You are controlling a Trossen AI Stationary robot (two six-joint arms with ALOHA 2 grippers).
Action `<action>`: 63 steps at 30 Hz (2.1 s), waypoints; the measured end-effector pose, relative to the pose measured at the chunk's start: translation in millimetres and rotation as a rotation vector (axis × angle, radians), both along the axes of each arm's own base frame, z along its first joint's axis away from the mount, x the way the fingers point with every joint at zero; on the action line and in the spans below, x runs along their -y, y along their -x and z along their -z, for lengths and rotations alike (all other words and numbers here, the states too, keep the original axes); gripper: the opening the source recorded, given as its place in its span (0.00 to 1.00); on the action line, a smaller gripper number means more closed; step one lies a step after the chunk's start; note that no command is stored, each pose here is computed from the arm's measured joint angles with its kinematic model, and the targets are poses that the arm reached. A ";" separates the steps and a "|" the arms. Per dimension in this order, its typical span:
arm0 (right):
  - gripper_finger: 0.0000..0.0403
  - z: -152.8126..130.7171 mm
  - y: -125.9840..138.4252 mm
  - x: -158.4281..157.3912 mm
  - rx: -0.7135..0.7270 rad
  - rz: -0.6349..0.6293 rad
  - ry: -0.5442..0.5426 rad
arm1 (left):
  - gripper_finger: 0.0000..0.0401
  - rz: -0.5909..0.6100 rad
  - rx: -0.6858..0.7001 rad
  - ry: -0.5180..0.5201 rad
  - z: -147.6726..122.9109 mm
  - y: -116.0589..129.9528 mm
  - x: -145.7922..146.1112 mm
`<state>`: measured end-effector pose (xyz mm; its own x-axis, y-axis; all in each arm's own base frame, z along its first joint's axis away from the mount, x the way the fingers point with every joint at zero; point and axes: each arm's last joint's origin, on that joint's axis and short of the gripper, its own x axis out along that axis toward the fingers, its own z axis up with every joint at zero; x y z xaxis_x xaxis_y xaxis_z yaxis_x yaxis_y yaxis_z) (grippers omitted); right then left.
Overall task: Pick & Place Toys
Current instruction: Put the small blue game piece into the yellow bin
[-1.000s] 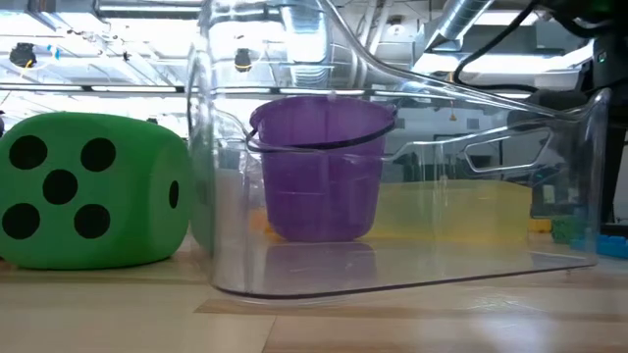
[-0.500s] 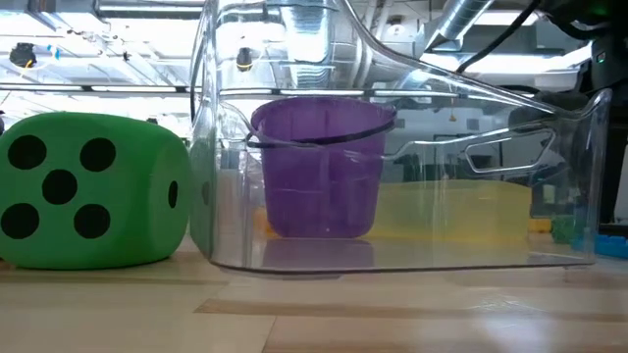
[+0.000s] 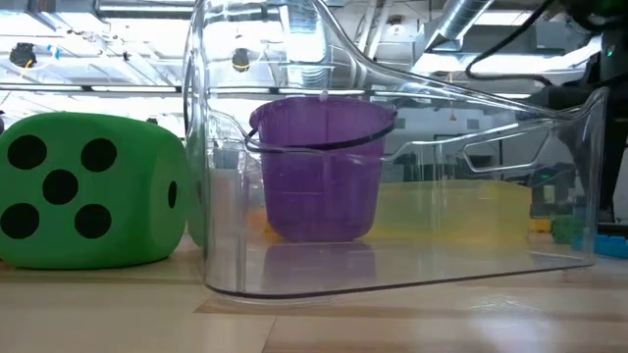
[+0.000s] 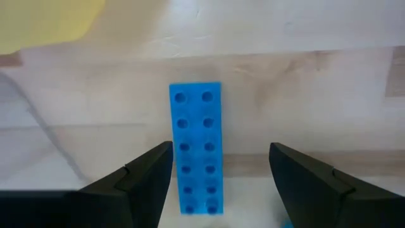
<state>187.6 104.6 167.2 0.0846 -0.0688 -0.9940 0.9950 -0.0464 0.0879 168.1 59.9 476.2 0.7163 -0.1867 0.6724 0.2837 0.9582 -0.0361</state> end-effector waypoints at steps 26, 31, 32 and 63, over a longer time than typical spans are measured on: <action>0.63 30.1 -5.8 -1.8 0.025 0.041 -0.025 | 0.51 0.013 0.002 0.055 -0.3 0.1 -0.8; 0.63 30.4 -2.0 -2.5 -0.019 0.033 -0.039 | 0.51 0.009 0.003 0.059 -0.4 0.1 -1.0; 0.63 30.4 -1.4 -2.7 -0.026 0.031 -0.043 | 0.51 0.008 0.004 0.060 -0.4 0.1 -1.0; 0.32 10.4 2.6 -7.7 -0.084 -0.010 0.024 | 0.51 -0.002 0.009 0.071 -0.5 0.2 -1.4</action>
